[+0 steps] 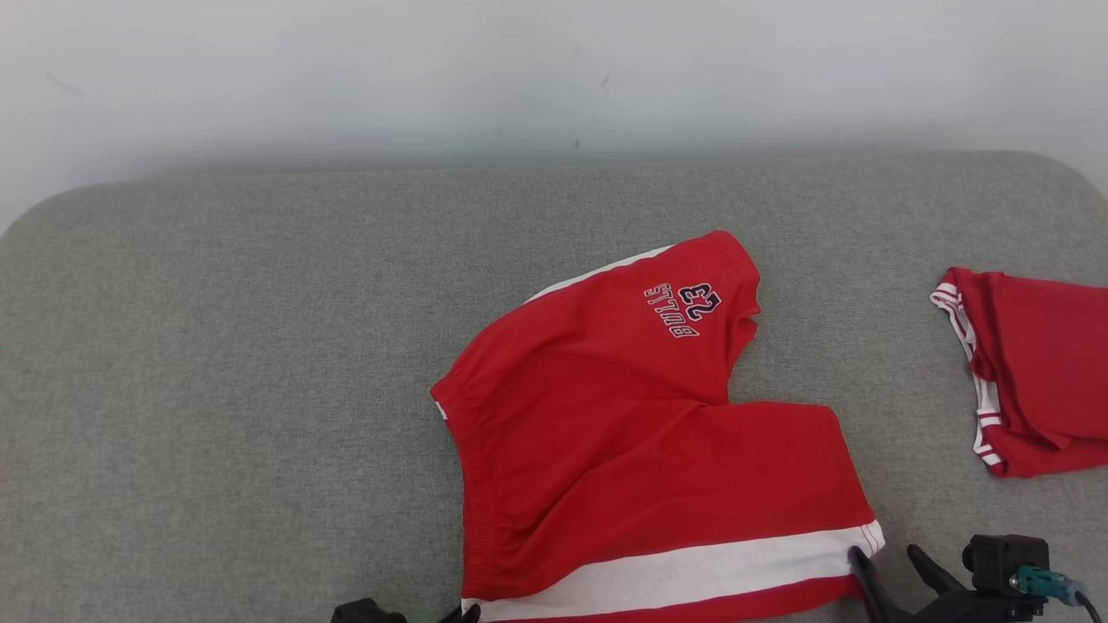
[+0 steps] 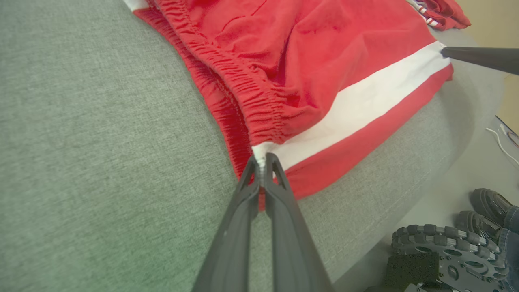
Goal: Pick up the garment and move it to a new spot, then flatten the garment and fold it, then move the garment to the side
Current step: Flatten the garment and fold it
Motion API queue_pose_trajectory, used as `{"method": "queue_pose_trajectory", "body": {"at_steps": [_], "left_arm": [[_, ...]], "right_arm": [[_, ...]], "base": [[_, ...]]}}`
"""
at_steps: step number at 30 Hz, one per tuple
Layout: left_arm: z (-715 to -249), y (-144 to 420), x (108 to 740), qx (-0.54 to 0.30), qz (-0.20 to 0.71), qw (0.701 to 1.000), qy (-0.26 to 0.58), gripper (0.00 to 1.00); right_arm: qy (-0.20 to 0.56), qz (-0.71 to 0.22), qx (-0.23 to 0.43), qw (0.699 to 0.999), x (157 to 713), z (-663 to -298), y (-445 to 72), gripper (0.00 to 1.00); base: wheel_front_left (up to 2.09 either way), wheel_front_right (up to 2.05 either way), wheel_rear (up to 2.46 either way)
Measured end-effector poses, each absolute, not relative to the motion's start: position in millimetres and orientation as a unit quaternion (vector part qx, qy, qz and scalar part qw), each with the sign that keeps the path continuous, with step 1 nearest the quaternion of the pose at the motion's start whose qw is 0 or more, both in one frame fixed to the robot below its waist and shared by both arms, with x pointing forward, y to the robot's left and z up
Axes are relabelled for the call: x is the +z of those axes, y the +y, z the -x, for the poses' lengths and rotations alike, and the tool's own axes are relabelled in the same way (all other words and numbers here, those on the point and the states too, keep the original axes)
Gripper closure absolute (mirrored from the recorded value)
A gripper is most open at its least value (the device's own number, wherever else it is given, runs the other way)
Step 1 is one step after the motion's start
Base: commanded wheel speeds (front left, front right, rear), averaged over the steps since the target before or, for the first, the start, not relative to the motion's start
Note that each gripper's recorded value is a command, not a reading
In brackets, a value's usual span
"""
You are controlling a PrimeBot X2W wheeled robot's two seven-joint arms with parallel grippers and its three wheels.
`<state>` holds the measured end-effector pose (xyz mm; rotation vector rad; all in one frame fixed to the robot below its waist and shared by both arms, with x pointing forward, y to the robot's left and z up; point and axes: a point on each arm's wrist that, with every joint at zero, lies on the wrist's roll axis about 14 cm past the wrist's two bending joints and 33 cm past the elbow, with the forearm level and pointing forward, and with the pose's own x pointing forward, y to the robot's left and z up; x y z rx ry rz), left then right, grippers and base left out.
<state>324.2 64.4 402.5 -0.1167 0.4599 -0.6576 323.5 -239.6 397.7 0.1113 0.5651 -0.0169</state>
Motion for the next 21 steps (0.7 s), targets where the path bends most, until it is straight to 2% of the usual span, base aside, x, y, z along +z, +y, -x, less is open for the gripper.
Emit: {"method": "queue_pose_trajectory", "body": {"at_steps": [12,13,14,16,18,19,21], "left_arm": [[-324,67,399,-0.315,0.059,0.919,0.231,1.00],[-324,67,399,-0.315,0.059,0.919,0.231,1.00],[-324,67,398,-0.315,0.059,0.919,0.232,1.00],[-324,68,399,-0.313,0.059,0.919,0.231,1.00],[-324,68,399,-0.312,0.059,0.919,0.231,1.00],[-324,69,399,-0.312,0.059,0.920,0.231,1.00],[-325,69,398,-0.310,0.062,0.920,0.233,1.00]], "right_arm": [[0.311,-0.051,0.048,0.948,397,-333,-219,0.00],[0.312,-0.050,0.051,0.947,396,-333,-218,0.18],[0.313,-0.050,0.053,0.947,396,-334,-217,0.52],[0.314,-0.058,0.056,0.946,396,-333,-214,0.63],[0.316,-0.059,0.057,0.945,395,-331,-213,0.81],[0.318,-0.061,0.057,0.944,394,-330,-213,1.00],[0.320,-0.064,0.058,0.943,393,-328,-211,1.00]], "base": [[0.00,0.00,0.00],[0.00,0.00,0.00],[0.00,0.00,0.00],[0.00,0.00,0.00],[0.00,0.00,0.00],[0.00,0.00,0.00],[0.00,0.00,0.00]]}}
